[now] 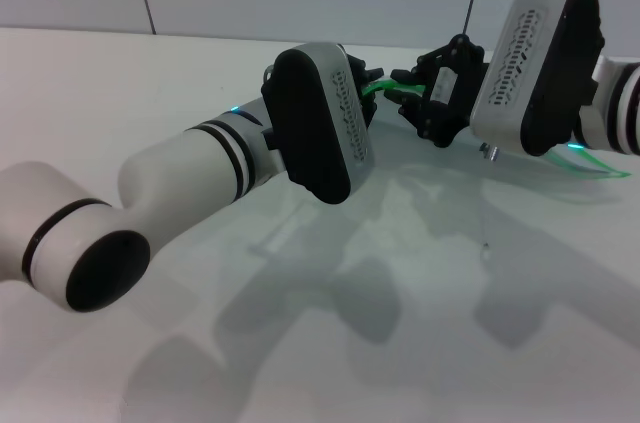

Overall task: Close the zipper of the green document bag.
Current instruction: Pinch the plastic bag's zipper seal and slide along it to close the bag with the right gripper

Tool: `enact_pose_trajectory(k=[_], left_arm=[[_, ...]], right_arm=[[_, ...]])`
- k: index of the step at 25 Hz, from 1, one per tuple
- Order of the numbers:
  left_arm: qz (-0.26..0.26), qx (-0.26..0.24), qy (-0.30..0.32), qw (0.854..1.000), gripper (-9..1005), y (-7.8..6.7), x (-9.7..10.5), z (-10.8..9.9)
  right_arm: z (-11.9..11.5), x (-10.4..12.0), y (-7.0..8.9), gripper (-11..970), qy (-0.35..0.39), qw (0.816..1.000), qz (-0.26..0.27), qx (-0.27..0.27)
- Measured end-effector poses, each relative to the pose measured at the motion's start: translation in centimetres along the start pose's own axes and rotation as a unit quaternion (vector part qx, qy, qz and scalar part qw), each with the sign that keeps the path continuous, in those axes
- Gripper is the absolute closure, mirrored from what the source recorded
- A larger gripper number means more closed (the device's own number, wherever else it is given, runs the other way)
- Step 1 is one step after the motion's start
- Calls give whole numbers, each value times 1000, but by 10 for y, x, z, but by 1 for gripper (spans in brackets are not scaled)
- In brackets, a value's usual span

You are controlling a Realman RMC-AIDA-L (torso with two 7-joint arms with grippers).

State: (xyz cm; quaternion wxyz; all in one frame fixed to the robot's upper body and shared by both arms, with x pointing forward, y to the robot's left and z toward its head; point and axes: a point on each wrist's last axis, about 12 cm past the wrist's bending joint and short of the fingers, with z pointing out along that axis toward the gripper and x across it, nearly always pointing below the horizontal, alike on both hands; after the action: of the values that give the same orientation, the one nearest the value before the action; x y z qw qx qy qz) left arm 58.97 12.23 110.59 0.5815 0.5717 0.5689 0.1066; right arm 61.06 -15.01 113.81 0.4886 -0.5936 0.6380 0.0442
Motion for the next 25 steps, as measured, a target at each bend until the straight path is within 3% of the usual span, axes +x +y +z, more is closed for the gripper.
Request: enact_pose_trajectory(k=[25], left_arm=[[3, 3, 0, 1000, 943, 0, -1, 1]], right_arm=[[0, -3, -1, 744, -3, 1000, -3, 6]])
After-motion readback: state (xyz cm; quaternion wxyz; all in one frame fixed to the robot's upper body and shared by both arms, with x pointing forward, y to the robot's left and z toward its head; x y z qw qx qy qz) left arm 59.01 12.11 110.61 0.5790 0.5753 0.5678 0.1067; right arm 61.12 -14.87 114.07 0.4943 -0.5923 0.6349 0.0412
